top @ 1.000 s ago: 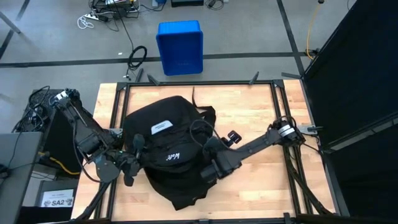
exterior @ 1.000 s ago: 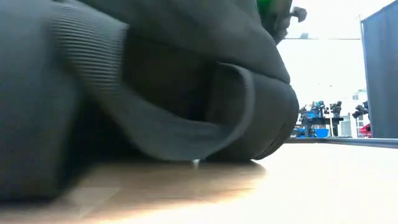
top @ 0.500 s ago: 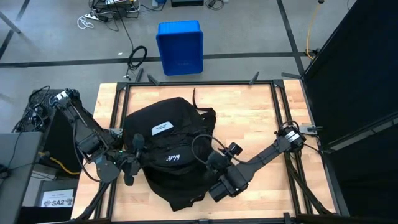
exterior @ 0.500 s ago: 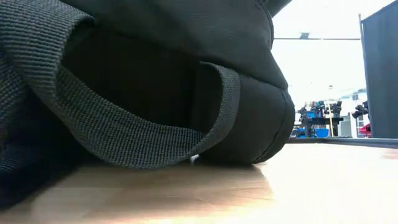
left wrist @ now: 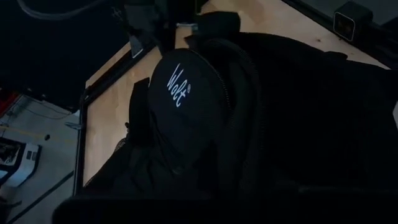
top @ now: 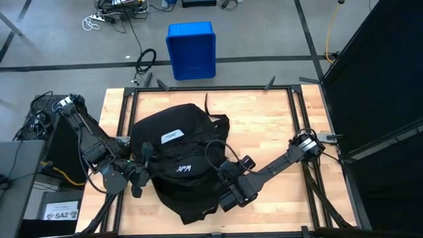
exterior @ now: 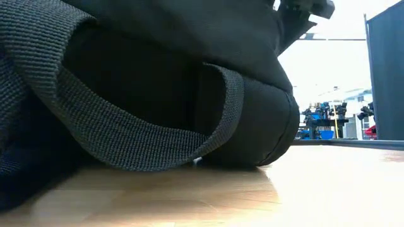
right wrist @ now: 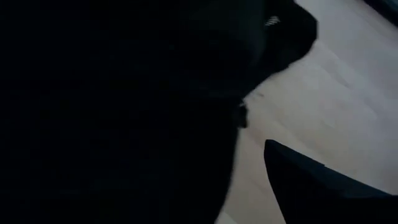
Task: Unpack backpack
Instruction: Open the black backpack
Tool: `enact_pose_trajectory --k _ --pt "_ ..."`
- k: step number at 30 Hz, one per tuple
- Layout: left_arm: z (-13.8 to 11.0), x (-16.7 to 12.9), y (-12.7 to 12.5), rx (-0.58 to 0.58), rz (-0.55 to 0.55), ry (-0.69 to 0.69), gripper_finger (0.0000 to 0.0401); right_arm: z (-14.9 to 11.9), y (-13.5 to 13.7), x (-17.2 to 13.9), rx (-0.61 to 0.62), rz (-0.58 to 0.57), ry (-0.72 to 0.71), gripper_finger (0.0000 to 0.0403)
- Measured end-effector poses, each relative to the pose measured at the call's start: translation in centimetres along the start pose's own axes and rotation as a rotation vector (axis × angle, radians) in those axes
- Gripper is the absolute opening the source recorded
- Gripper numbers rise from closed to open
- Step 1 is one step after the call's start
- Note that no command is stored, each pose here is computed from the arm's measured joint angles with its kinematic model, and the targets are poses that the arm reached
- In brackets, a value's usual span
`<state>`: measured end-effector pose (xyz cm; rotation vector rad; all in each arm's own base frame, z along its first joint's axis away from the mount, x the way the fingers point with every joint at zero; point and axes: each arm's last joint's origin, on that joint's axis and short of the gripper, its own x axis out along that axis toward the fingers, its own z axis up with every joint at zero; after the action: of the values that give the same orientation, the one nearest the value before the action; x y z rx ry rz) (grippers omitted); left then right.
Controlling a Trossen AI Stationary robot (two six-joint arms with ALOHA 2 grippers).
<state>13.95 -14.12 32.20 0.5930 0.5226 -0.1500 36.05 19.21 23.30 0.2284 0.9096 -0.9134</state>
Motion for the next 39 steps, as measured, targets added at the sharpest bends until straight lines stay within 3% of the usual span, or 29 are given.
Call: enact_pose_trajectory --k 6,14,19,23,27,31,39 --pt "-0.1 0.0 0.0 0.005 -0.001 0.006 0.0000 0.6 -1.6 -0.5 -0.040 -0.075 -0.013 0.0183" --pt "-0.2 0.0 0.0 0.002 -0.001 0.019 0.0000 1.4 -4.7 -4.8 0.006 0.047 -0.173 0.0143" --pt "-0.2 0.0 0.0 0.001 -0.001 0.018 0.0000 -1.5 -6.1 -2.0 0.072 0.148 -0.175 0.0133" --pt "-0.2 0.0 -0.1 -0.006 -0.010 0.016 0.0000 -5.1 -9.1 1.8 0.176 0.252 -0.133 0.0140" --pt "-0.2 0.1 -0.2 0.000 -0.013 0.019 0.0000 -6.0 -11.2 3.3 0.338 0.529 -0.202 0.0157" --pt "-0.2 0.2 -0.1 -0.003 -0.010 0.022 0.0000 -4.2 -11.3 3.0 0.324 0.842 -0.315 0.0178" --pt "-0.2 0.7 0.4 -0.037 0.014 0.040 0.0008 -2.4 -11.1 6.0 0.254 0.814 -0.186 0.0196"
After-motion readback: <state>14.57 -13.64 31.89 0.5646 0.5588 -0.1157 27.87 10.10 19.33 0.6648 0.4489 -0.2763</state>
